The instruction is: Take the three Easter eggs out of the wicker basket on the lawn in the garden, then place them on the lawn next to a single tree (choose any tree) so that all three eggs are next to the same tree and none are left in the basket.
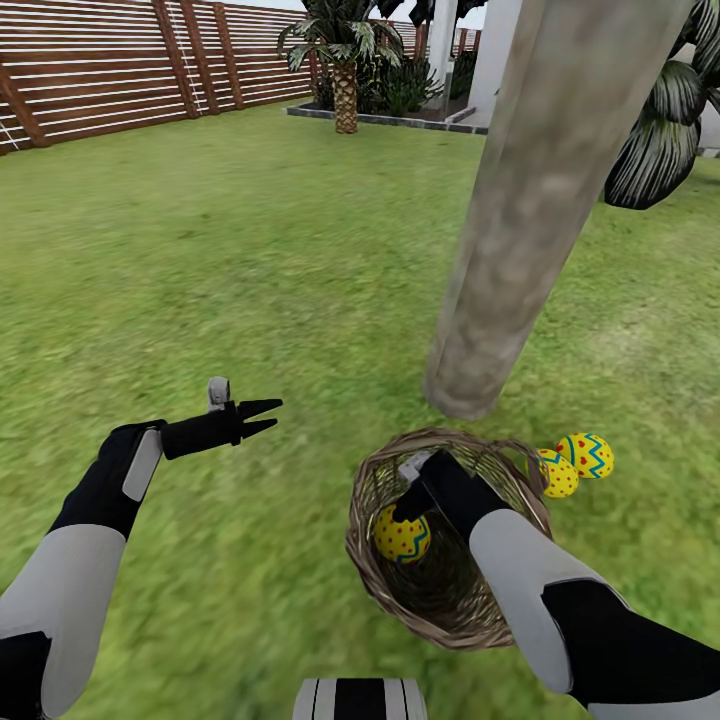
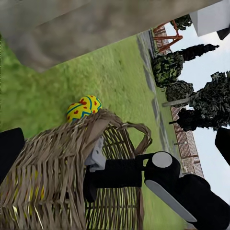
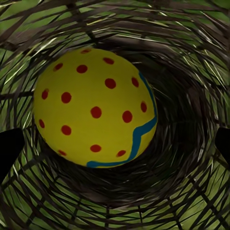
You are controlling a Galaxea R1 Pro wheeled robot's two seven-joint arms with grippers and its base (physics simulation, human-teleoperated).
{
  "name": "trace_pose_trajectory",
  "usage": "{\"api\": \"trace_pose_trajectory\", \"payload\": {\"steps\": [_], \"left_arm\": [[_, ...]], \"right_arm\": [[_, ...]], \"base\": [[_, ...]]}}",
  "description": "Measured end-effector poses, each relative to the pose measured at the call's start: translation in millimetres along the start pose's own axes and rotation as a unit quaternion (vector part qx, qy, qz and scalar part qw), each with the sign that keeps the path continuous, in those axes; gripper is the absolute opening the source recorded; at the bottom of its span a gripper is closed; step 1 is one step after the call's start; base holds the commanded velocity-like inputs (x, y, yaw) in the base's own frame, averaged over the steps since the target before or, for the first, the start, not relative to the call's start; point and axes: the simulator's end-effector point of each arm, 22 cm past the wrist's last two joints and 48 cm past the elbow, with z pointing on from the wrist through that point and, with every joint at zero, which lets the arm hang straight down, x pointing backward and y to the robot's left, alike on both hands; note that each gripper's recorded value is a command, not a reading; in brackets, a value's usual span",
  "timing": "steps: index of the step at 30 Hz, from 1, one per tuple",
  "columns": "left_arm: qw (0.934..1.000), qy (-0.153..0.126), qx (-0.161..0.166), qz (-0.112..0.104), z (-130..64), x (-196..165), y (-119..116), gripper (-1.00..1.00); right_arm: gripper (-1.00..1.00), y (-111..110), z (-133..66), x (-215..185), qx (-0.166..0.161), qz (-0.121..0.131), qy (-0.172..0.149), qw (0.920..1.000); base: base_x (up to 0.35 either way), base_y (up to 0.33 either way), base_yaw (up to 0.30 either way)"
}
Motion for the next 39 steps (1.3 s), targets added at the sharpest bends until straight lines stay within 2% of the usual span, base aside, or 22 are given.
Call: {"api": "trace_pose_trajectory", "payload": {"steps": [6,20,33,39], "left_arm": [[1.0,-0.001,0.001,0.0,-1.3,-1,-1,1.0],[0.9996,0.009,-0.011,-0.024,6.3,13,36,1.0],[0.9985,0.017,-0.021,-0.047,12.6,28,68,1.0],[0.9978,0.021,-0.025,-0.058,14.8,36,83,1.0]], "right_arm": [[1.0,-1,-0.1,0,0.001,0.0,0.0,1.0],[1.0,6,31.1,17,-0.015,0.002,0.021,0.9997],[1.0,-1,46.4,7,-0.011,0.007,0.006,0.9999],[1.0,5,59.9,15,-0.02,0.009,0.016,0.9996]], "base": [[0.0,0.0,0.0],[0.0,0.0,0.0],[0.0,0.0,0.0],[0.0,0.0,0.0]]}}
